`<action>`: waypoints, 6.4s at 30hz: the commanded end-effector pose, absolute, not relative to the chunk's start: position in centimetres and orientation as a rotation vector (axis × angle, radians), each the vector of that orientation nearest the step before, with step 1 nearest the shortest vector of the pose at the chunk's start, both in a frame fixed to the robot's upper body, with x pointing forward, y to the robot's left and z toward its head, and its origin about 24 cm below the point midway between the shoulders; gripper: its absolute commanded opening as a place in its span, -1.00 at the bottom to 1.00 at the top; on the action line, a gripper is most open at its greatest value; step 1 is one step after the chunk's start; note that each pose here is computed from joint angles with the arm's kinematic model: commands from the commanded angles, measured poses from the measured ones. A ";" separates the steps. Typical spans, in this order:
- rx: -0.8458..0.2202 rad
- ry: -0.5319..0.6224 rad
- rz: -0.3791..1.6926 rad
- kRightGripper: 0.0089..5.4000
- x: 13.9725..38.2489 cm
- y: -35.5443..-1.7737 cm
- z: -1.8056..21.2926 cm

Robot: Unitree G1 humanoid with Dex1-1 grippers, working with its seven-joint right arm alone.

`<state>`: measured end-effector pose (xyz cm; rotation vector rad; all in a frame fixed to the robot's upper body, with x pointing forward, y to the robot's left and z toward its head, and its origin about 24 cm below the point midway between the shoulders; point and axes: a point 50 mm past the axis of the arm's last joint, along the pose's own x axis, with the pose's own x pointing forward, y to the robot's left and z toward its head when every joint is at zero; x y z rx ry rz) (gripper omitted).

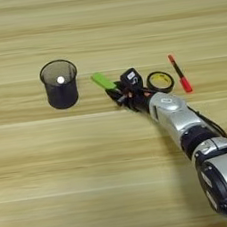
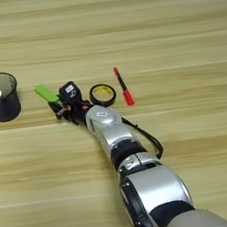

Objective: Move the objects on the table

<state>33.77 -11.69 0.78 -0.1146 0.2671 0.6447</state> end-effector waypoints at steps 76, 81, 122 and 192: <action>-0.488 -0.113 0.948 -0.49 33.8 -6.4 16.1; -0.515 -0.105 0.961 -0.49 34.1 -6.1 16.0; -0.537 -0.092 0.969 0.42 34.7 -5.8 15.3; -0.077 0.111 0.182 0.99 31.9 -18.2 5.4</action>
